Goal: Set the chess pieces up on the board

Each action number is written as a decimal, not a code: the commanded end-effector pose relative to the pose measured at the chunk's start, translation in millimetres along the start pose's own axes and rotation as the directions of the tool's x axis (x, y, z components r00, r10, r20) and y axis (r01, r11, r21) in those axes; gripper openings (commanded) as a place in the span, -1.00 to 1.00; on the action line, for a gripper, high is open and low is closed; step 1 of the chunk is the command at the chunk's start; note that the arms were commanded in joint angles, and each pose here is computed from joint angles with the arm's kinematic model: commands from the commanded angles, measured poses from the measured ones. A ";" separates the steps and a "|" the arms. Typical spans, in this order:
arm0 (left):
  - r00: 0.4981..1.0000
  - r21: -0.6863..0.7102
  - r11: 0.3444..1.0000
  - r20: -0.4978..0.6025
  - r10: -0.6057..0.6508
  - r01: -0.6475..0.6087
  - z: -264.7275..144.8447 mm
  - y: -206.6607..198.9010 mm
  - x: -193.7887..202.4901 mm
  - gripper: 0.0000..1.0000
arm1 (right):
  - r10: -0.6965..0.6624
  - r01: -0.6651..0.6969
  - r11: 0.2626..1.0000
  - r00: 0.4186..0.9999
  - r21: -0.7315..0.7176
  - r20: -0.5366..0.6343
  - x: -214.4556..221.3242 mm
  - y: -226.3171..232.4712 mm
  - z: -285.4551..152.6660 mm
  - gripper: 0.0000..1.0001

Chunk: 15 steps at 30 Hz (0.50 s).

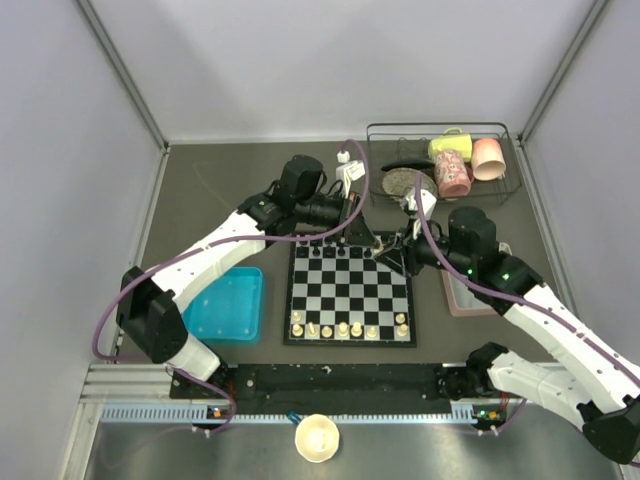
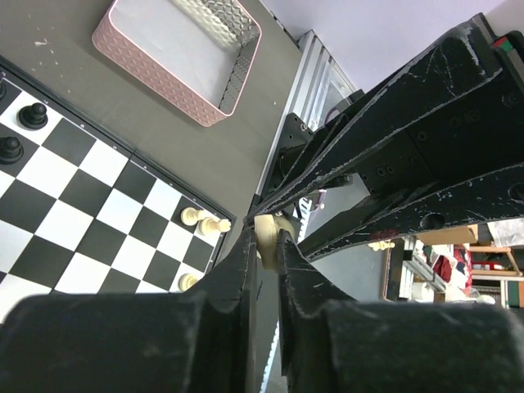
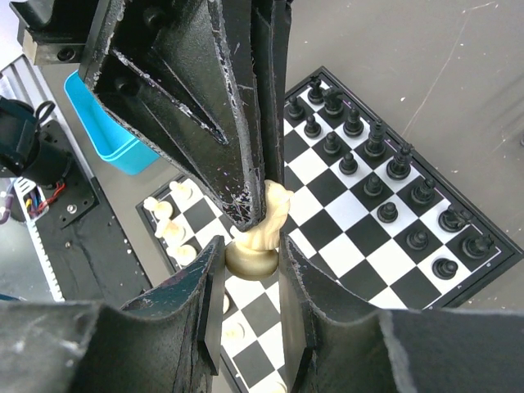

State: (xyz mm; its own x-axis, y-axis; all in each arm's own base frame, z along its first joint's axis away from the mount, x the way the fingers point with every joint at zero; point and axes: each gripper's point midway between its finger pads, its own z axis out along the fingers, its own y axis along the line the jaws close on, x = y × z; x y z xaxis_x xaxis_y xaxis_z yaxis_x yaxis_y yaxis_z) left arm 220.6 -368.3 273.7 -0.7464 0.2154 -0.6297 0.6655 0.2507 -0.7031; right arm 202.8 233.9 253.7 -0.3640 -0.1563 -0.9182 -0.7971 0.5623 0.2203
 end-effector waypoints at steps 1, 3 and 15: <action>0.998 0.035 0.997 0.035 0.061 -0.062 -0.9 -13.9 -15.8 -0.94 | -0.027 0.028 0.999 0.998 -0.025 0.053 -13.3 6.5 -1.7 -1.00; 0.998 0.036 0.998 0.033 0.058 -0.059 -0.4 -13.4 -15.2 -1.00 | -0.023 0.024 0.999 0.998 -0.031 0.052 -13.7 8.1 -2.1 -1.00; 0.990 -0.170 0.980 0.071 0.119 -0.105 -10.2 20.5 -24.6 -1.00 | 0.010 -0.008 0.999 0.999 -0.049 0.045 -26.4 20.6 -20.5 0.11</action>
State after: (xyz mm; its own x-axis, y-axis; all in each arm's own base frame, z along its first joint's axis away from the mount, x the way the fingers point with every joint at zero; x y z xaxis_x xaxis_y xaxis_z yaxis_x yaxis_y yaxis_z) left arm 229.6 -364.9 265.5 -0.7298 0.2132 -0.6496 0.6810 0.3114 -0.6628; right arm 193.8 234.6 251.8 -0.3964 -0.1685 -0.9025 -0.8029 0.5403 0.2518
